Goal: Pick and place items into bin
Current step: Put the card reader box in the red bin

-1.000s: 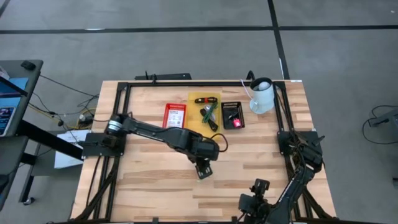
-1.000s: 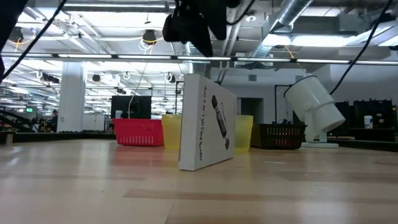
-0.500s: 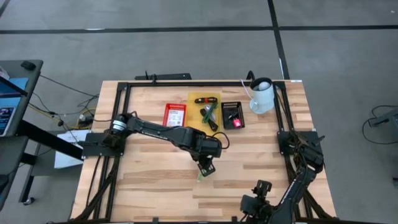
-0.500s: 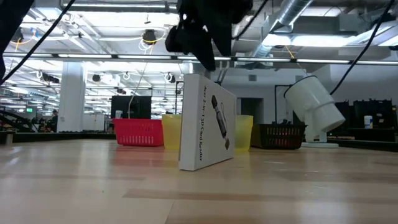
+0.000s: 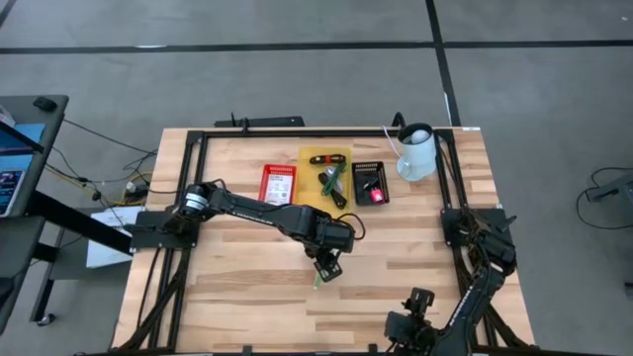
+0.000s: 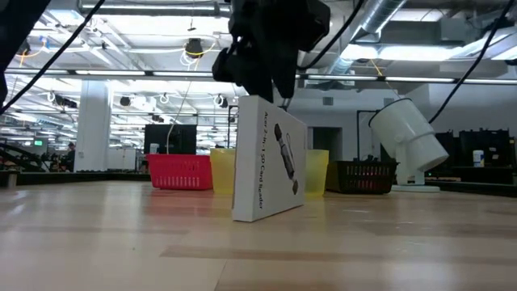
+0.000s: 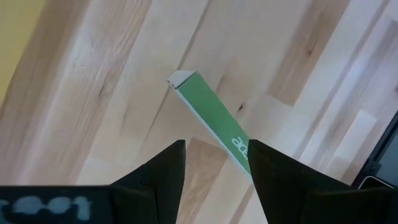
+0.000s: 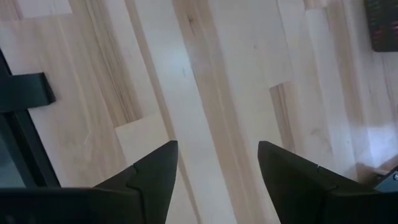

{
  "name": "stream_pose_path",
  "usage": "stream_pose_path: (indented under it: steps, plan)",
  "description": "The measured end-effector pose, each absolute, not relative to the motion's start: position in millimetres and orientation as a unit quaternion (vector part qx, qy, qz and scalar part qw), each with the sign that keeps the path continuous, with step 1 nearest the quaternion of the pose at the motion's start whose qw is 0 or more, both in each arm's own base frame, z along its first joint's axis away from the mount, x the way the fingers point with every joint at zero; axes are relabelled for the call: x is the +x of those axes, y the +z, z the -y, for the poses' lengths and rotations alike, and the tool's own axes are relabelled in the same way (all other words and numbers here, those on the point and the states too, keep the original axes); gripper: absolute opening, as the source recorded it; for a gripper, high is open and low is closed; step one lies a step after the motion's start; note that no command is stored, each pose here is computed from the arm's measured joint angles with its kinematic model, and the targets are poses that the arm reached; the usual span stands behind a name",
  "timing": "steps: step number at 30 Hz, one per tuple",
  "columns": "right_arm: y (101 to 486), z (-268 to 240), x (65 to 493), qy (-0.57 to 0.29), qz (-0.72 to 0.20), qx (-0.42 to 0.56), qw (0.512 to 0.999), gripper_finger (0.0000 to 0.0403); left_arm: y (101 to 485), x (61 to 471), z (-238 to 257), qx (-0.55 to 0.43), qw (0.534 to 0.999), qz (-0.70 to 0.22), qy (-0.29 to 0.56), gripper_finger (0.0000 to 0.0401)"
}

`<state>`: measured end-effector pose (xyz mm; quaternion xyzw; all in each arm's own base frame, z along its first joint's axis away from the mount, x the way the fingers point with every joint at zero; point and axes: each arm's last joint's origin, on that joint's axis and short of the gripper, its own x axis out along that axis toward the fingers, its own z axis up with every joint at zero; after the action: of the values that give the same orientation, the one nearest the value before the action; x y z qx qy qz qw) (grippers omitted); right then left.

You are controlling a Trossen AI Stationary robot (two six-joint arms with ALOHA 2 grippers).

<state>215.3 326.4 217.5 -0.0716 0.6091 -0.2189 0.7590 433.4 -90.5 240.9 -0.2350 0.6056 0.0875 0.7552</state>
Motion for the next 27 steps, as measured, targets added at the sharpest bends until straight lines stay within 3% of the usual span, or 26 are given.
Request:
stream_pose_path:
  steps: [27]
  plan:
    - [217.4, -326.6, 215.5, -0.221, -0.608, -0.067, 0.76, 0.0221, 242.8, 438.2, 93.3, -0.243, 0.767, -0.591, 0.057, 0.0182]
